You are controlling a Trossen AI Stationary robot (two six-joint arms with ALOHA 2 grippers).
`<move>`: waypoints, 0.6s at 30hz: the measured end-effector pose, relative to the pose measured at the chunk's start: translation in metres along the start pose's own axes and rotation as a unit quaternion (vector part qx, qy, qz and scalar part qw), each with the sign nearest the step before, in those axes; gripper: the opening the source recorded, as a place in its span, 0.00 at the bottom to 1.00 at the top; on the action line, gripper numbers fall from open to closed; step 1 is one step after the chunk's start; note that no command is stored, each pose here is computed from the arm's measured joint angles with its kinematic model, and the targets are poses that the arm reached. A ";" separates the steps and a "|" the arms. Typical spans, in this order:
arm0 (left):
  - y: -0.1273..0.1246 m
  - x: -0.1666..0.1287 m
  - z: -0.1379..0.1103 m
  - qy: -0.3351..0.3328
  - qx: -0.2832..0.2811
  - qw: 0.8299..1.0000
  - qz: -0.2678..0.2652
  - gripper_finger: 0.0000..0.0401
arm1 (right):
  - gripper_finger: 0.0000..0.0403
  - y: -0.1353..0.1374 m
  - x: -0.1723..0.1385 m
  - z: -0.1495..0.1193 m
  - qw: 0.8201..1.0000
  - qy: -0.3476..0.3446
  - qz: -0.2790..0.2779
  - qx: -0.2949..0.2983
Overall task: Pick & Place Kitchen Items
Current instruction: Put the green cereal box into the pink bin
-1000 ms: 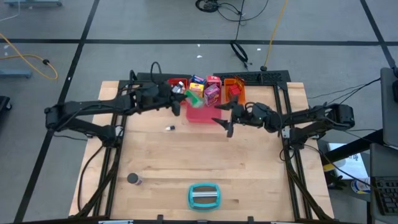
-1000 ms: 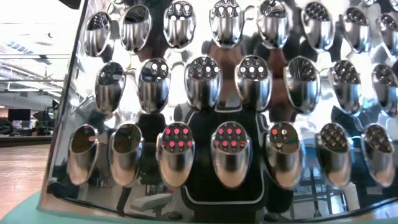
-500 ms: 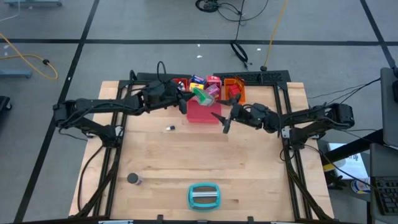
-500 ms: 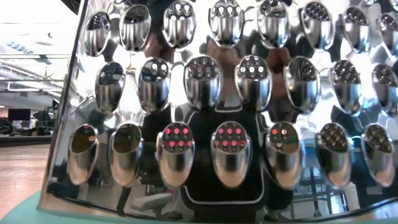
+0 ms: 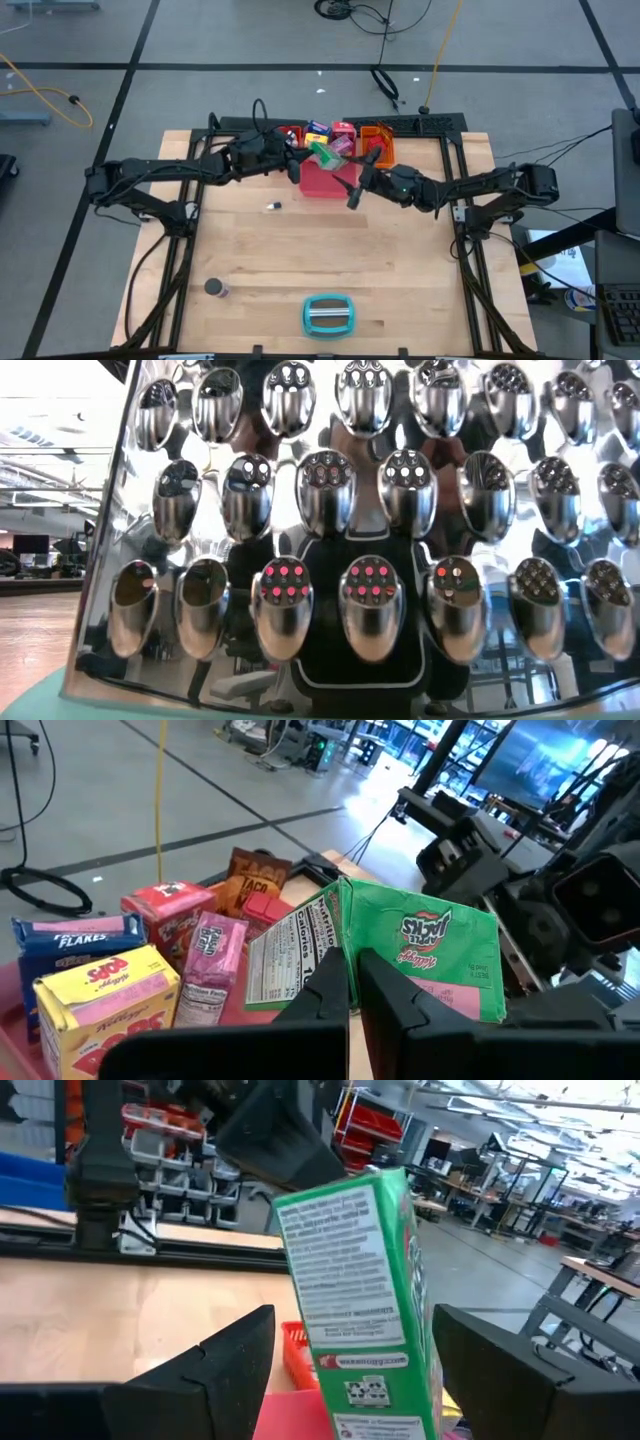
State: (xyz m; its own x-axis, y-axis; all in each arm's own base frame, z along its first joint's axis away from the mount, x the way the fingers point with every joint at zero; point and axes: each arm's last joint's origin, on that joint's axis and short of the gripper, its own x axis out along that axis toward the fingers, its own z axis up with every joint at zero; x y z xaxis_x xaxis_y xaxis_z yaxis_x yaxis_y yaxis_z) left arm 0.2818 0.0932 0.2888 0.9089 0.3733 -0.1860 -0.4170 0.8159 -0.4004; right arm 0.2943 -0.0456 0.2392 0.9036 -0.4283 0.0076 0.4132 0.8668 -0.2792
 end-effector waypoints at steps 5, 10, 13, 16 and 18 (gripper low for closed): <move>0.000 0.000 0.000 0.001 0.003 1.000 0.001 0.00 | 0.65 0.000 0.000 0.000 1.000 -0.001 0.003 0.000; -0.002 0.000 0.002 -0.012 0.003 1.000 -0.005 0.00 | 0.65 0.001 0.011 -0.003 1.000 0.000 -0.005 0.002; -0.003 0.000 0.002 -0.017 0.003 1.000 -0.007 0.00 | 0.65 0.001 0.025 -0.005 1.000 0.007 -0.011 -0.005; -0.005 0.000 0.001 -0.014 0.006 1.000 -0.009 0.00 | 0.65 0.002 0.032 -0.006 1.000 0.010 -0.015 -0.021; -0.005 0.000 0.001 -0.011 0.005 1.000 -0.010 0.00 | 0.65 0.001 0.034 -0.005 1.000 0.009 -0.016 -0.021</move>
State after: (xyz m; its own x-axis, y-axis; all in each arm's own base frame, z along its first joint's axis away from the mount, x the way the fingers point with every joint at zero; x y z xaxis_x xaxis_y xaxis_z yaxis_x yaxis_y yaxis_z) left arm 0.2835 0.0895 0.2915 0.9167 0.3670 -0.1581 -0.3994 0.8275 -0.3946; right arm 0.3252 -0.0605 0.2343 0.8875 -0.4608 -0.0008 0.4366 0.8413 -0.3189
